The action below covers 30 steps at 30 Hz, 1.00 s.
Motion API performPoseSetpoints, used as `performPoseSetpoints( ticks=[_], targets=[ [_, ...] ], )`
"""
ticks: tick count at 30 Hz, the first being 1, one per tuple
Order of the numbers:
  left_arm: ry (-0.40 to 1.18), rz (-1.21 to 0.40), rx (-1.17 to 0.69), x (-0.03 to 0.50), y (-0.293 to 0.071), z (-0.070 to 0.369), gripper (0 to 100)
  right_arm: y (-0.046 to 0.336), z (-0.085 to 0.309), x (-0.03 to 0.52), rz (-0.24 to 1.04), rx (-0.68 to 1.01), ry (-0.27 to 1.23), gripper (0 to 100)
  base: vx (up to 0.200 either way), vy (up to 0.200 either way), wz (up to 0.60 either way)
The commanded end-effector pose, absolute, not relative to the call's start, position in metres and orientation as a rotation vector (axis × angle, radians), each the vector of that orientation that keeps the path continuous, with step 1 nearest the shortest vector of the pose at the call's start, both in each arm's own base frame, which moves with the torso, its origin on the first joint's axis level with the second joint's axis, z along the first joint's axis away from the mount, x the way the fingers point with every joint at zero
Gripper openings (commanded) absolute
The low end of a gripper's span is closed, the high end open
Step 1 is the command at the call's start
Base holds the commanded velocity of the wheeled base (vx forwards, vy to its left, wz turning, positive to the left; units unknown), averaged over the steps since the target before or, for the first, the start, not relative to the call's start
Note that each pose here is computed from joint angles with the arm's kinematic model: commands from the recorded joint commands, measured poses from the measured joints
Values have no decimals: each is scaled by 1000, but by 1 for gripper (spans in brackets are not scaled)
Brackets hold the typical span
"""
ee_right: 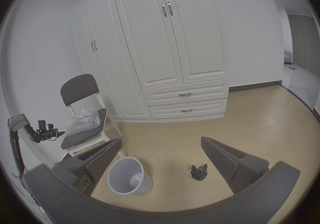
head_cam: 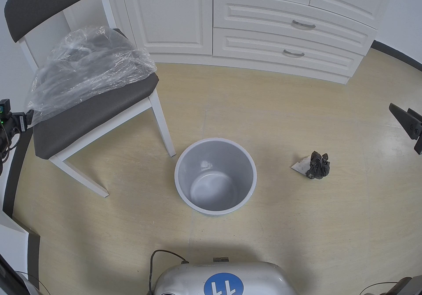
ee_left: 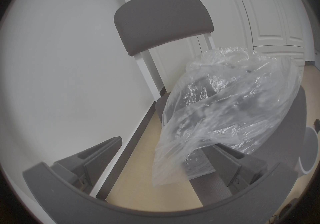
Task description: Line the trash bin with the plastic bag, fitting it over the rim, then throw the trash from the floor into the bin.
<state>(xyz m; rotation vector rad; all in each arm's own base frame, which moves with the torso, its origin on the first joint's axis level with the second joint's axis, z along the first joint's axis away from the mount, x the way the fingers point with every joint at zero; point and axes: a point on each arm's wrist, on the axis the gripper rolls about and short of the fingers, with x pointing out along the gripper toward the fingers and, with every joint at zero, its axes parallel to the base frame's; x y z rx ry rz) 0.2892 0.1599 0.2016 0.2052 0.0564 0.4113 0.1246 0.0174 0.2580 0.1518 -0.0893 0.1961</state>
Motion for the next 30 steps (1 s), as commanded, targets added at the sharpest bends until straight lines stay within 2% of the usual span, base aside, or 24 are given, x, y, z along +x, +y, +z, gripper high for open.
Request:
performPoseSetpoints(
  ticks=[1, 6, 10, 17, 21, 30],
  targets=[
    [-17, 433, 220, 265, 149, 237, 100, 17, 260, 122, 197, 152, -101, 100, 0, 0, 0],
    [-74, 447, 204, 260, 147, 263, 100, 17, 260, 122, 195, 152, -103, 100, 0, 0, 0],
    [-30, 440, 190, 249, 141, 273, 100, 17, 259, 122, 195, 152, -100, 100, 0, 0, 0],
    [127, 406, 148, 249, 139, 256, 100, 17, 258, 124, 196, 152, -92, 100, 0, 0, 0],
    [166, 363, 132, 258, 146, 244, 100, 17, 259, 122, 198, 152, -95, 100, 0, 0, 0],
    [232, 375, 144, 260, 156, 231, 100, 17, 256, 124, 197, 151, -79, 100, 0, 0, 0]
  ],
)
